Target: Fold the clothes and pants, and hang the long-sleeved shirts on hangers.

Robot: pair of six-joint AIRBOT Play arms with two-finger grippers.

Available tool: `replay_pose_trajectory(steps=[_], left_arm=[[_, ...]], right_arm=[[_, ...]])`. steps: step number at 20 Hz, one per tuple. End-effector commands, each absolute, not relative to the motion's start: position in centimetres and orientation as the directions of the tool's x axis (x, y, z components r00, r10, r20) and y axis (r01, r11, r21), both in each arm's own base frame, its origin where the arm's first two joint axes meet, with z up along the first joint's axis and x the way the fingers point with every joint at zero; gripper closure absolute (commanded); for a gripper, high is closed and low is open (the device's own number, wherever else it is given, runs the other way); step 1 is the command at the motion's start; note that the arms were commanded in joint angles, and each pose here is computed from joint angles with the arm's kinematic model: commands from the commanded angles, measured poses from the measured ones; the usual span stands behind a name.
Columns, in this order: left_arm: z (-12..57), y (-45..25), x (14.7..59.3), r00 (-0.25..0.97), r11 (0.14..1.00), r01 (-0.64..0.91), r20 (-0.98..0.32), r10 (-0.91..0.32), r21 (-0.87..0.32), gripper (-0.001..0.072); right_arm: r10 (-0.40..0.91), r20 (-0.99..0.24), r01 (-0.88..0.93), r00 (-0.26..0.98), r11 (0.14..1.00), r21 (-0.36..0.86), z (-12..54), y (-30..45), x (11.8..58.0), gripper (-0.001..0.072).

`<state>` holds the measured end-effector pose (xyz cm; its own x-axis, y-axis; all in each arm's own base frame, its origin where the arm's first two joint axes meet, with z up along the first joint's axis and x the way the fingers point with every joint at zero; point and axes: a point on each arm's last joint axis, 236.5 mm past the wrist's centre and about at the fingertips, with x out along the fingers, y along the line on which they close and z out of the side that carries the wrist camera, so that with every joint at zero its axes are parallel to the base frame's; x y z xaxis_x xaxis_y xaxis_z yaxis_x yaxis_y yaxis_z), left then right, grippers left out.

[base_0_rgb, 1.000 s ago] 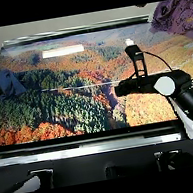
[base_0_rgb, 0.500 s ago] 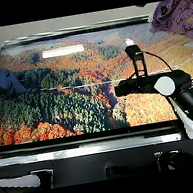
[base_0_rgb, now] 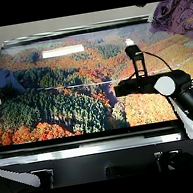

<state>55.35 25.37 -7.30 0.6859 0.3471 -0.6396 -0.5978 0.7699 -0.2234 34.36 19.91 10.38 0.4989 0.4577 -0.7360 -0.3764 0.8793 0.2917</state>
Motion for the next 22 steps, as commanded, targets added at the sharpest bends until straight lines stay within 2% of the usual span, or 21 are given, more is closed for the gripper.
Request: replay_pose_trajectory(steps=[1,2,3,6,8,10,12,15,17,19,21,22], left_arm=[[-7.6,25.2,56.5,0.686,0.769,-0.597,-0.643,0.340,-0.230,0.0507],[-8.0,25.0,55.9,0.656,0.762,-0.611,-0.675,0.336,-0.214,0.0661],[-8.3,24.8,55.0,0.614,0.752,-0.630,-0.717,0.330,-0.193,0.0687],[-7.8,24.0,52.3,0.514,0.731,-0.668,-0.797,0.316,-0.141,0.0689],[-5.2,23.2,51.2,0.495,0.728,-0.673,-0.810,0.315,-0.128,0.0690],[-0.8,21.6,50.7,0.518,0.742,-0.657,-0.794,0.316,-0.133,0.0690],[5.0,17.9,50.9,0.591,0.778,-0.603,-0.753,0.287,-0.176,0.0690],[14.9,7.3,50.8,0.763,0.857,-0.387,-0.640,0.090,-0.341,0.0689],[21.4,-1.1,49.2,0.843,0.854,-0.205,-0.530,-0.094,-0.478,0.0689],[25.2,-8.8,46.6,0.850,0.828,-0.040,-0.454,-0.267,-0.560,0.0689],[26.7,-16.1,44.0,0.801,0.788,0.099,-0.421,-0.425,-0.608,0.0689],[26.6,-19.3,42.8,0.764,0.768,0.150,-0.420,-0.490,-0.622,0.0689]], right_arm=[[0.457,-0.752,-0.377,0.476,0.878,0.295,10.1,19.9,33.8,0.0678],[0.456,-0.756,-0.377,0.470,0.878,0.295,10.0,19.9,33.6,0.0678],[0.456,-0.756,-0.377,0.469,0.878,0.295,9.9,19.9,33.6,0.0678],[0.456,-0.758,-0.376,0.467,0.878,0.296,9.9,19.9,33.6,0.0678],[0.454,-0.761,-0.344,0.463,0.884,0.318,9.8,19.8,33.5,0.0678],[0.453,-0.762,-0.317,0.462,0.887,0.336,9.8,19.8,33.5,0.0678],[0.451,-0.763,-0.307,0.463,0.889,0.340,9.8,19.8,33.5,0.0679],[0.448,-0.759,-0.292,0.472,0.892,0.345,10.2,19.5,33.3,0.0679],[0.417,-0.757,-0.283,0.503,0.907,0.312,11.0,18.5,33.3,0.0679],[0.335,-0.763,-0.250,0.552,0.940,0.232,11.9,16.0,33.1,0.0678],[0.213,-0.771,-0.185,0.600,0.975,0.126,13.0,12.4,32.4,0.0675],[0.150,-0.772,-0.148,0.617,0.986,0.073,13.7,10.5,31.9,0.0648]])
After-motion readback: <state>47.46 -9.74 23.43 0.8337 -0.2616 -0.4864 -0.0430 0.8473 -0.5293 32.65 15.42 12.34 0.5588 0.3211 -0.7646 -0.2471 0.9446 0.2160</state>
